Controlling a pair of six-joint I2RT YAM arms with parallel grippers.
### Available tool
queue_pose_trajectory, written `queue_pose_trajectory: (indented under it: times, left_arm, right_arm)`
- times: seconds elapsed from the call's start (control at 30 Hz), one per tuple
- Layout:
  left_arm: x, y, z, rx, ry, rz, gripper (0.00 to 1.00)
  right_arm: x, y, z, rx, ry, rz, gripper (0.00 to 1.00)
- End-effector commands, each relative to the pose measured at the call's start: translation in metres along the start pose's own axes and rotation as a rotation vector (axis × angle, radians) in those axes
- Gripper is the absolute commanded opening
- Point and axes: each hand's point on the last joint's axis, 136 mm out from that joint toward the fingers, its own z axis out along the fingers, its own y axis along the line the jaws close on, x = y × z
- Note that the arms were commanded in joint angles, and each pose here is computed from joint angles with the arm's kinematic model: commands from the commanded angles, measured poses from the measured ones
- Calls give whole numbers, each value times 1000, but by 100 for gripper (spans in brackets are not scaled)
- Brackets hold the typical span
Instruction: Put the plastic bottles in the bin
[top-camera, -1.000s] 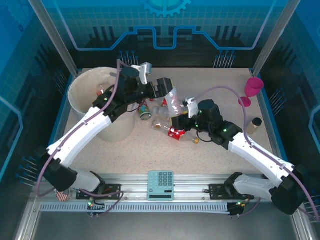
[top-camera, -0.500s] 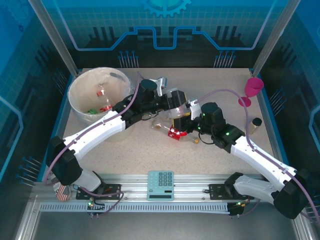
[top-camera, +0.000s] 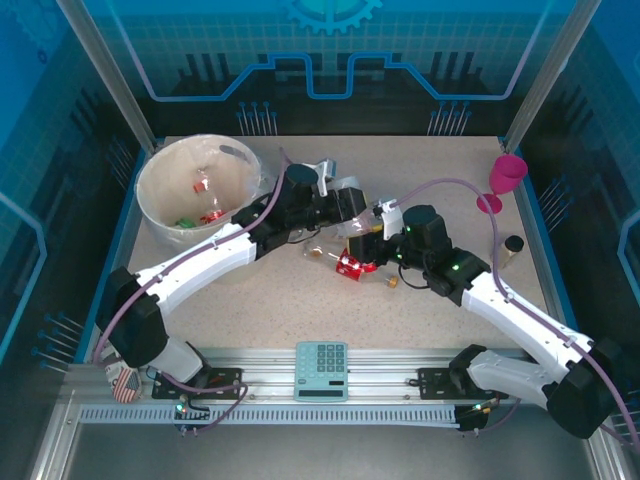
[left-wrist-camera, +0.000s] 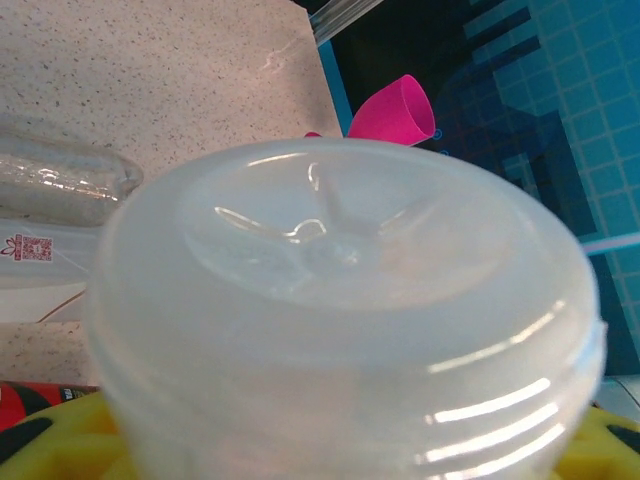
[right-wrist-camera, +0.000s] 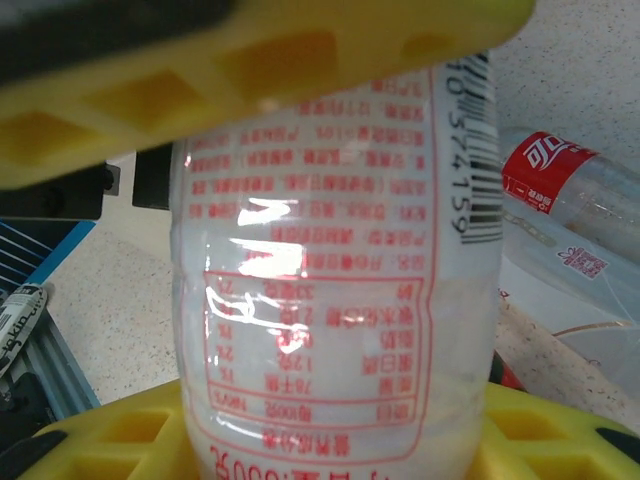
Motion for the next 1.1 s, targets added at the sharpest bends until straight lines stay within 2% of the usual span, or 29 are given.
queue_pose_trajectory:
  times: [0.0, 0.1, 0.17, 0.27, 0.37, 0.53, 0.7, 0.87, 1.07]
  left_arm:
    - [11, 3, 5, 3, 37, -13, 52]
    - [7, 6, 4, -4, 24, -10, 50]
    - [3, 6, 3, -5, 17, -7, 50]
    - [-3, 4, 2, -14, 8, 19, 49]
    - [-12, 1, -1, -37, -9, 66, 50]
    - [-46, -9, -16, -30, -62, 121, 49]
    - [-101, -29, -57, -47, -161, 225, 46]
    - [-172, -32, -131, -81, -321, 237, 34]
    - [-227, 14, -230, -233, -509, 172, 32]
  right_arm:
    - [-24, 7, -7, -23, -87, -32, 55]
    - [-24, 5, -9, -11, -70, -46, 66]
    - [-16, -2, -11, 25, -23, -68, 79]
    - [-26, -8, -27, 66, -18, -103, 93]
    - [-30, -16, -48, 108, -36, -116, 98]
    - [-34, -38, -77, 198, -58, -71, 100]
    - [-23, -69, -79, 297, -5, 4, 100]
    - [-12, -78, -68, 299, 30, 40, 99]
    - [-3, -85, -59, 303, 83, 32, 100]
